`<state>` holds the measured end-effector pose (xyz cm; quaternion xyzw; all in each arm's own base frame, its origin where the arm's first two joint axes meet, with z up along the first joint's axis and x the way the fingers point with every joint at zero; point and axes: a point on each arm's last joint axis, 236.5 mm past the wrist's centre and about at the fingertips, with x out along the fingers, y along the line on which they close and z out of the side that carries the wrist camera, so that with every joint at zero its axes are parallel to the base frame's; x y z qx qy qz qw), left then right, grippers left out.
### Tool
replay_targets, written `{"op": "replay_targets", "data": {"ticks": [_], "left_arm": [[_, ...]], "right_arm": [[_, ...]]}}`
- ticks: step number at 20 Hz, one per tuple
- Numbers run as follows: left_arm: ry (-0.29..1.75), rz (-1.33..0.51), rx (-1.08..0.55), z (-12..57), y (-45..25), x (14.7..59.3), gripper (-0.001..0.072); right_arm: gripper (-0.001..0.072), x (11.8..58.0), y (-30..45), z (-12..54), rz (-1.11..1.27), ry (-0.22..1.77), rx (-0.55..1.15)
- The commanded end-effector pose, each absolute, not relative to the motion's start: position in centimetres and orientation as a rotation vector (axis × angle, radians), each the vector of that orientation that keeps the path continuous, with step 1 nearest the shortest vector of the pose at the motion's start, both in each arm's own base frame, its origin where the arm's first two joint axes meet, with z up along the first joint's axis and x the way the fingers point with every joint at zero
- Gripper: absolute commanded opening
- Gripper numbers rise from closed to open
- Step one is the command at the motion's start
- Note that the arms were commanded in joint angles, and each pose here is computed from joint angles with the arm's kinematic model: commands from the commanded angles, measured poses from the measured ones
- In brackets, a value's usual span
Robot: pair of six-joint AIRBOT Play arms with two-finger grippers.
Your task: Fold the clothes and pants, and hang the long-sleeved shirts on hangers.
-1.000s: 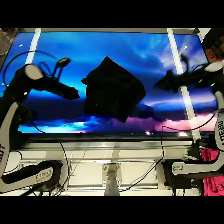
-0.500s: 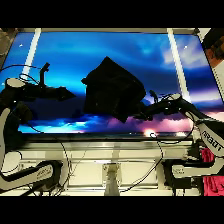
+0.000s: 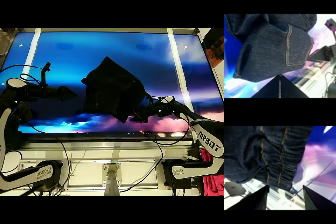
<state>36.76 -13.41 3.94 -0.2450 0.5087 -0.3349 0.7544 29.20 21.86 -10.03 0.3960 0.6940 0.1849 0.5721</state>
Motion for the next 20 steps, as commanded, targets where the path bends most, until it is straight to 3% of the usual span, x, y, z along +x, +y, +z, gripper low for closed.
{"op": "replay_targets", "data": {"ticks": [1,4,5,6,7,8,12,17,20], "left_arm": [[1.108,-0.733,-0.537,4.0,-13.5,36.8,0.0014],[1.108,-0.733,-0.537,4.0,-13.5,36.8,0.0013],[1.108,-0.733,-0.537,4.0,-13.5,36.8,0.0014],[1.108,-0.733,-0.537,4.0,-13.5,36.8,0.0014],[1.110,-0.731,-0.534,3.9,-13.4,36.8,0.0014],[1.115,-0.728,-0.525,3.7,-13.3,36.7,0.0014],[1.159,-0.697,-0.448,2.2,-12.2,36.1,0.0013],[1.225,-0.629,-0.366,0.3,-10.4,35.5,0.0013],[1.262,-0.616,-0.405,-0.3,-10.9,34.7,0.0013]], "right_arm": [[0.0485,29.4,22.8,-10.5,0.419,1.627,0.958],[0.0462,29.8,24.4,-10.6,0.421,1.607,0.989],[0.0394,29.9,24.6,-10.6,0.422,1.598,0.986],[0.0277,29.9,24.7,-10.6,0.421,1.597,0.986],[0.0113,29.8,24.7,-10.5,0.429,1.601,0.986],[0.0025,29.7,24.7,-10.2,0.436,1.601,0.987],[0.0024,31.3,21.8,-8.2,0.428,1.533,0.994],[0.0023,38.4,9.5,-2.5,0.250,1.222,1.101],[0.0022,39.2,5.2,-1.3,0.180,1.191,1.083]]}}
